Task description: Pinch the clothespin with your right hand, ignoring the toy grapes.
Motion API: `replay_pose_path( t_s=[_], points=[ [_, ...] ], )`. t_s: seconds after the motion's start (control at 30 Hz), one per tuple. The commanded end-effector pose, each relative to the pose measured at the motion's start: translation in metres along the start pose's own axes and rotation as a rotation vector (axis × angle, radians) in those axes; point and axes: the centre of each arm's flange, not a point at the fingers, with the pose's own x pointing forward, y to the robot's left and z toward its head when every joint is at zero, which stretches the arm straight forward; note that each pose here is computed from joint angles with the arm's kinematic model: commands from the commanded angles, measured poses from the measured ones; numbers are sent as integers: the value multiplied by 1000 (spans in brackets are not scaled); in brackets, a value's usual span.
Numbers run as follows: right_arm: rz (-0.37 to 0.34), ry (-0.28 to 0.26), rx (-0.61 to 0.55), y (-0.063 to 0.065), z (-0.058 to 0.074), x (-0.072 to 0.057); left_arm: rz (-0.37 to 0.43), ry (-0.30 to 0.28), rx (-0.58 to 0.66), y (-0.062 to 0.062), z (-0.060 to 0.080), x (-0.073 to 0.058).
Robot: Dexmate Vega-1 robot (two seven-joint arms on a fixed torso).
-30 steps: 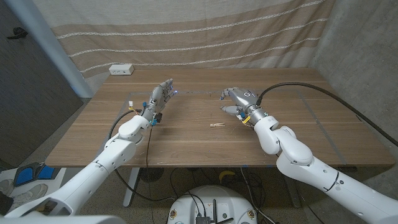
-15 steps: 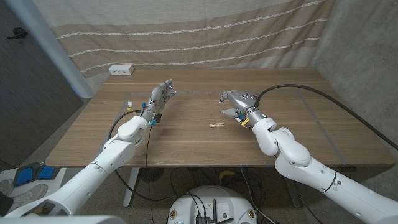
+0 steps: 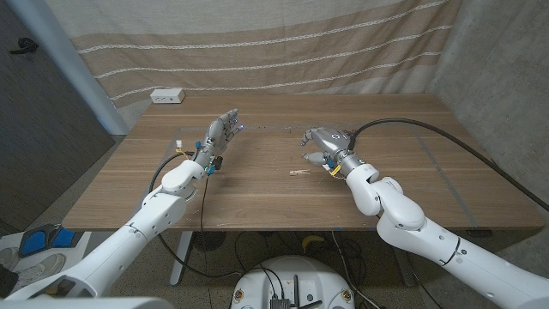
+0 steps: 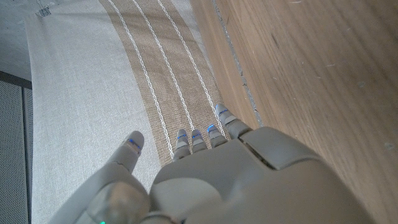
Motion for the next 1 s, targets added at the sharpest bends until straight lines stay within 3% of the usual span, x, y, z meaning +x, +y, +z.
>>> replay_pose_path(
  t_s=[0.03, 1.0],
  points=[
    [16, -6, -17, 8, 4, 2, 0, 5, 0, 0, 0, -2],
    [63, 4, -34, 25, 5, 7, 2, 4, 5, 1, -1, -5]
  ],
)
